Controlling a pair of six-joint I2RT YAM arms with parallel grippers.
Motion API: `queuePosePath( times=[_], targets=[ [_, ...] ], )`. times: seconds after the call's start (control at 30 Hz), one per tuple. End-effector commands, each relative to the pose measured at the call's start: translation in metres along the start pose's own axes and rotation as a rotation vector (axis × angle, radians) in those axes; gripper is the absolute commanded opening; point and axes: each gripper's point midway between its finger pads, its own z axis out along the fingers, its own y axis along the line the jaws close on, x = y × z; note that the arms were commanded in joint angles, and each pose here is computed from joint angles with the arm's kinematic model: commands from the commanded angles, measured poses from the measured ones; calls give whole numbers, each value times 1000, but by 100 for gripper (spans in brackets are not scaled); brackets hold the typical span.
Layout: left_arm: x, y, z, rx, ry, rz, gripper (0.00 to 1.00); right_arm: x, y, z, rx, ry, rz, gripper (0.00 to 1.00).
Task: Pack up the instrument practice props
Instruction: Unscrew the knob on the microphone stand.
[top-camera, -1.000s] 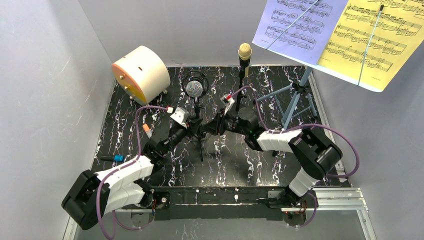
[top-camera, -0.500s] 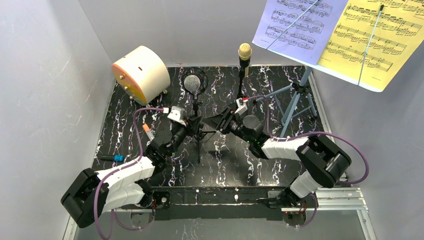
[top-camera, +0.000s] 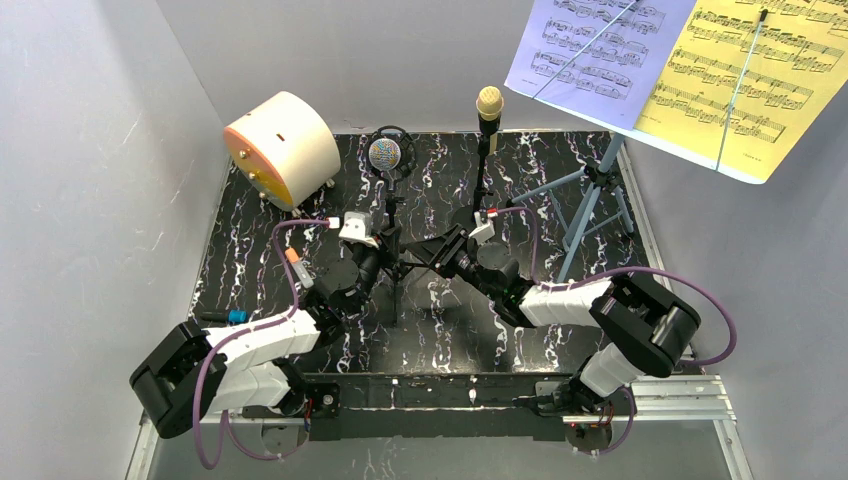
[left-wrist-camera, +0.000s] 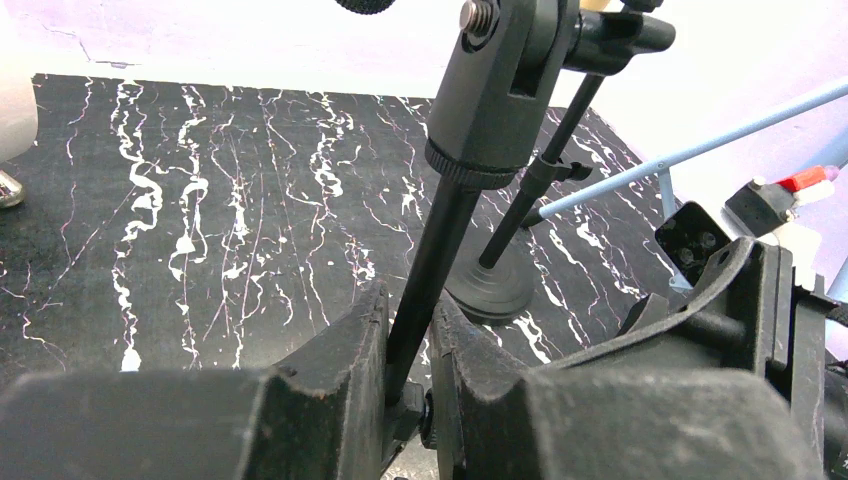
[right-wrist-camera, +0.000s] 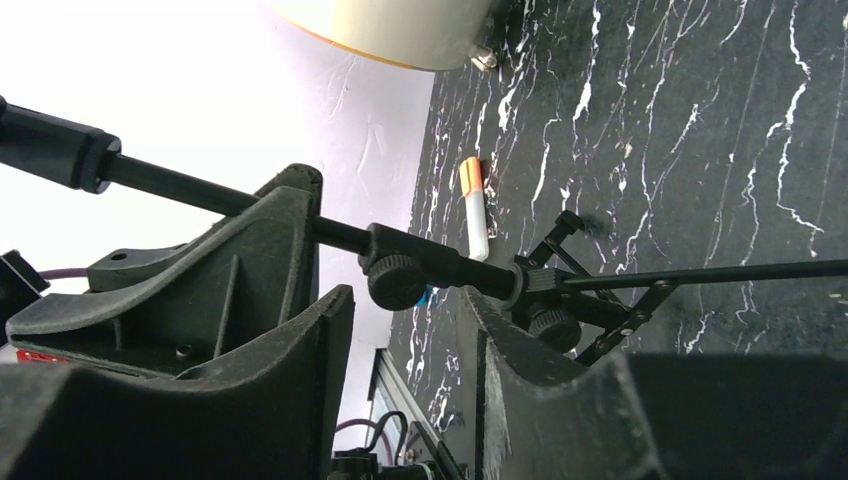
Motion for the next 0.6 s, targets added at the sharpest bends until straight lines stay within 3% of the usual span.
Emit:
queuePosePath(
  times=[0.0, 0.3, 0.57],
  targets=[
    [63, 20, -19, -62, 180, 50, 0, -1, 12, -3, -66, -8, -25, 49],
    [78, 17, -30, -33, 199, 54, 0, 13, 21, 1, -144, 60, -42, 55],
    [83, 12, -36, 14, 212, 48, 0, 19, 12, 6, -177, 97, -12, 46]
  ],
)
